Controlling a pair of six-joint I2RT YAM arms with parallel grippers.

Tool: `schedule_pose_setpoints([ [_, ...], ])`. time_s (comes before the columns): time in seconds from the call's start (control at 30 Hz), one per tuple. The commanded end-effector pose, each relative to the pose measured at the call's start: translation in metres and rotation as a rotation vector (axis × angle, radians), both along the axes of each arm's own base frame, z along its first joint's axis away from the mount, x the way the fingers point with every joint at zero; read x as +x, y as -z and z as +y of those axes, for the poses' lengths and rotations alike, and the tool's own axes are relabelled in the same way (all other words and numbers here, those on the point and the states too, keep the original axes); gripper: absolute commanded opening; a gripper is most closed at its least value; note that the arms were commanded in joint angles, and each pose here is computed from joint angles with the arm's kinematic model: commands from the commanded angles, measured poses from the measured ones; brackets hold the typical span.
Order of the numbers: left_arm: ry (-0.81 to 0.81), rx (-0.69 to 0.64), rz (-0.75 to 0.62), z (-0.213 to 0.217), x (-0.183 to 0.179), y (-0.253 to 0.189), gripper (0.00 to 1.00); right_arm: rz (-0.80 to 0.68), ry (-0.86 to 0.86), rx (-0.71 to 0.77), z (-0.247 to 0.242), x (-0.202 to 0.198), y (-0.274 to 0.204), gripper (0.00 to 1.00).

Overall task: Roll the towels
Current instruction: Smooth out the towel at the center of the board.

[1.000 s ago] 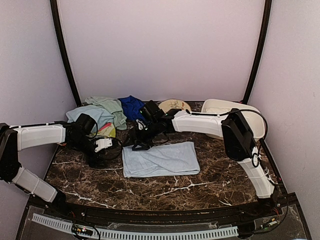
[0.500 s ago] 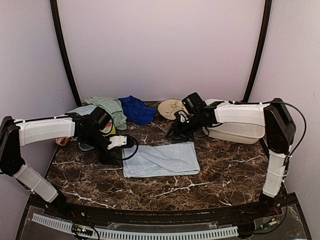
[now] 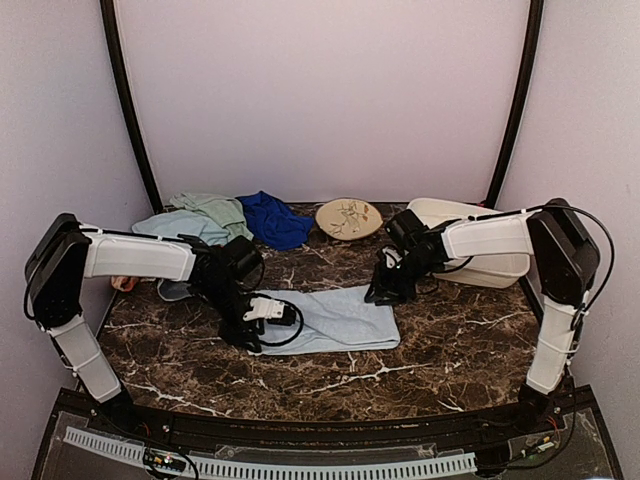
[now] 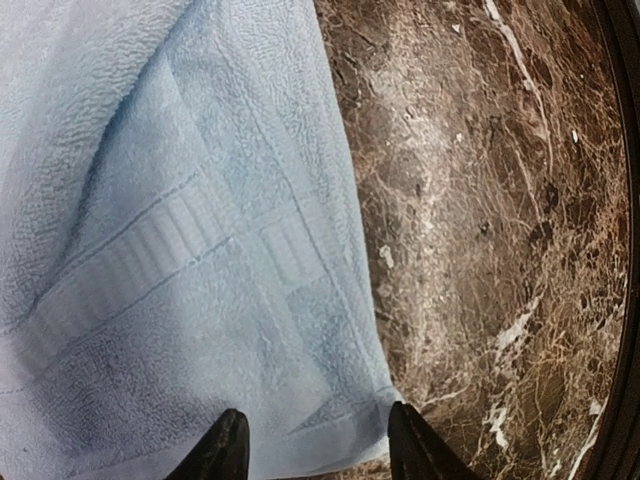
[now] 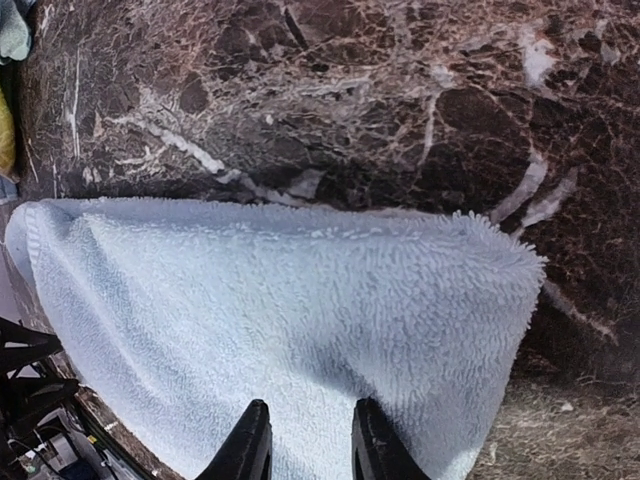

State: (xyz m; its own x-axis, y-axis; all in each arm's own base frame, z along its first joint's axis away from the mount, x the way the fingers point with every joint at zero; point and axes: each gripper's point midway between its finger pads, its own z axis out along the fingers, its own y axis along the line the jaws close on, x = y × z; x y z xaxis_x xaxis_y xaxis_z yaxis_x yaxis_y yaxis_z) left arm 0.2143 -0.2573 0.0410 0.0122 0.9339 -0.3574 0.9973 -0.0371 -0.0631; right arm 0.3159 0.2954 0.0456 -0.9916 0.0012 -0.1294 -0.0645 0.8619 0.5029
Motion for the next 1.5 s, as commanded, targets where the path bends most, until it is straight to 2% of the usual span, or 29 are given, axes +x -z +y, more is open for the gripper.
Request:
schedule_pose_setpoints([
  [0.0, 0.024, -0.019, 0.004, -0.014, -0.003, -0.005, 0.46, -0.001, 0.002, -0.040, -0.011, 0.001, 0.018, 0.27],
  [0.27, 0.036, 0.012, 0.011, -0.013, -0.007, 0.006, 0.34, 0.013, 0.007, -0.047, -0.018, -0.001, 0.027, 0.25],
  [0.33, 0.037, 0.024, 0.009, -0.011, -0.007, 0.010, 0.25, 0.012, 0.008, -0.047, -0.018, -0.001, 0.026, 0.24],
  [0.43, 0.034, 0.044, -0.004, -0.008, -0.005, 0.014, 0.02, 0.011, 0.005, -0.056, -0.019, -0.001, 0.027, 0.24],
  [0.47, 0.035, 0.050, -0.011, -0.006, -0.005, 0.014, 0.00, 0.012, 0.004, -0.061, -0.021, -0.001, 0.027, 0.24],
  [0.9, 0.041, 0.041, -0.099, 0.009, -0.008, -0.021, 0.00, 0.033, 0.013, -0.142, -0.038, -0.003, 0.041, 0.24],
  [1.07, 0.045, 0.054, -0.075, 0.018, -0.020, -0.021, 0.00, 0.030, 0.013, -0.152, -0.039, -0.002, 0.042, 0.23],
  [1.1, 0.043, 0.047, -0.065, 0.017, -0.022, -0.019, 0.06, 0.029, 0.012, -0.147, -0.038, -0.002, 0.042, 0.23],
  [1.17, 0.022, 0.027, -0.054, 0.012, -0.022, -0.020, 0.31, 0.029, 0.014, -0.140, -0.037, -0.002, 0.041, 0.23],
  [1.23, 0.006, -0.010, -0.048, 0.002, -0.019, -0.021, 0.44, 0.030, 0.016, -0.135, -0.036, -0.002, 0.041, 0.23],
  [1.33, 0.010, -0.021, -0.083, -0.010, -0.013, -0.017, 0.47, 0.032, 0.017, -0.127, -0.036, -0.002, 0.040, 0.23],
  [1.47, 0.001, -0.012, -0.112, -0.019, -0.001, -0.011, 0.45, 0.031, 0.018, -0.116, -0.034, -0.004, 0.038, 0.22],
])
